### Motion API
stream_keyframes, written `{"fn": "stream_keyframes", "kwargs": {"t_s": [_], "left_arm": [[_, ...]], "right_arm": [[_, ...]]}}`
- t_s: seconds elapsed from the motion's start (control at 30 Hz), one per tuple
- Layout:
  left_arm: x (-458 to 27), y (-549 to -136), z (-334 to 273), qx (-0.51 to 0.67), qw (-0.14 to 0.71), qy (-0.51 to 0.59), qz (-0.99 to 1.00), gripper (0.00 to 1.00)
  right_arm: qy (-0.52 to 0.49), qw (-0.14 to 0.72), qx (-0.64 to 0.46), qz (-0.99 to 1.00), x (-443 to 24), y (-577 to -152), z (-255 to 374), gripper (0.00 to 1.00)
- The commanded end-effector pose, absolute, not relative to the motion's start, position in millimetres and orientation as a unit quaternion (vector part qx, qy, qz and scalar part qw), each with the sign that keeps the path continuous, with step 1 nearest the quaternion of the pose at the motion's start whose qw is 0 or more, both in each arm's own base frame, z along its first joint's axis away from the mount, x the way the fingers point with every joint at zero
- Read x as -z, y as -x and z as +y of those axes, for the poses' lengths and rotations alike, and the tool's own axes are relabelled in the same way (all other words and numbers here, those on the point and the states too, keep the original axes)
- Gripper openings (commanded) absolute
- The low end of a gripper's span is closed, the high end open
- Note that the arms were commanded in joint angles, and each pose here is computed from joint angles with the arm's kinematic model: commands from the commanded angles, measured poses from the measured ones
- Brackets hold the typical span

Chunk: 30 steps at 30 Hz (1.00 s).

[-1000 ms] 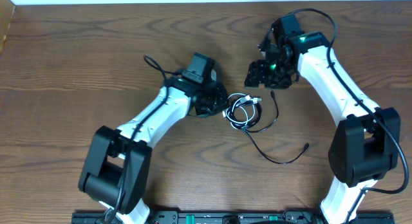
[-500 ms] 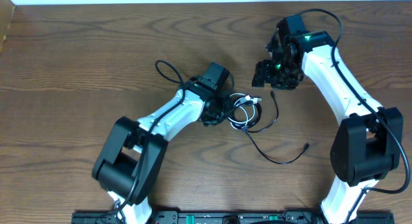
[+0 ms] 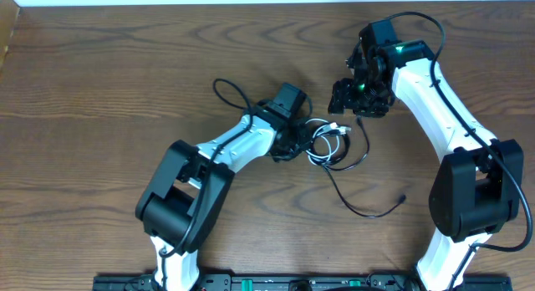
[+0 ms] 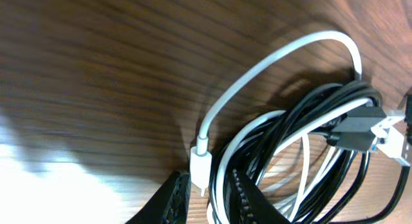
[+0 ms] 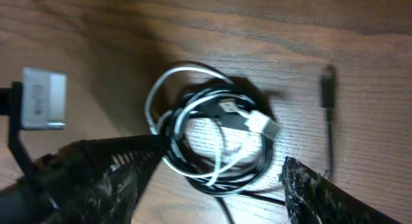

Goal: Untangle cables

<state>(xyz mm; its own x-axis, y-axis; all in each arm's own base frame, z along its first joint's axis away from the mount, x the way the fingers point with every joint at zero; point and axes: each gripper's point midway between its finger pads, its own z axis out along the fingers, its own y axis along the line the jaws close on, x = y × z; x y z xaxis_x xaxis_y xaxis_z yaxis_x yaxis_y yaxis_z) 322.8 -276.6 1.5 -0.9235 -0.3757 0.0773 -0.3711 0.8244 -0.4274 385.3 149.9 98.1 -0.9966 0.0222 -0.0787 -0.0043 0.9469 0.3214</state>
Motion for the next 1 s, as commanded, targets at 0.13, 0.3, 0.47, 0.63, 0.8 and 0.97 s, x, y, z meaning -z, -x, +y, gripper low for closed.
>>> {"fn": "stream_keyframes", "kwargs": {"t_s": [0.13,0.3,0.47,0.63,0.8,0.97], "left_arm": [[65,-304,-261,0.103,0.039,0.172,0.979,0.23],[65,-314,-255,0.071,0.089,0.167,0.979,0.1],[62,-322,-249,0.057,0.114,0.166,0.978,0.07],[17,-330,-268,0.118,0.127,0.065,0.983,0.07],[-74,-334,-291,0.254,0.152,-0.018,0.955,0.07],[-145,-333,-290,0.347,0.177,-0.045,0.92,0.08]], "right_arm": [[0.002,0.061,-0.153,0.986,-111,-388,146,0.69],[-0.001,0.062,-0.146,0.987,-111,-389,142,0.69],[-0.013,0.055,-0.143,0.988,-110,-388,132,0.68],[-0.007,0.05,-0.147,0.988,-110,-385,131,0.68],[0.081,0.055,-0.25,0.963,-124,-381,166,0.67],[0.129,0.062,-0.342,0.929,-144,-376,194,0.65]]}}
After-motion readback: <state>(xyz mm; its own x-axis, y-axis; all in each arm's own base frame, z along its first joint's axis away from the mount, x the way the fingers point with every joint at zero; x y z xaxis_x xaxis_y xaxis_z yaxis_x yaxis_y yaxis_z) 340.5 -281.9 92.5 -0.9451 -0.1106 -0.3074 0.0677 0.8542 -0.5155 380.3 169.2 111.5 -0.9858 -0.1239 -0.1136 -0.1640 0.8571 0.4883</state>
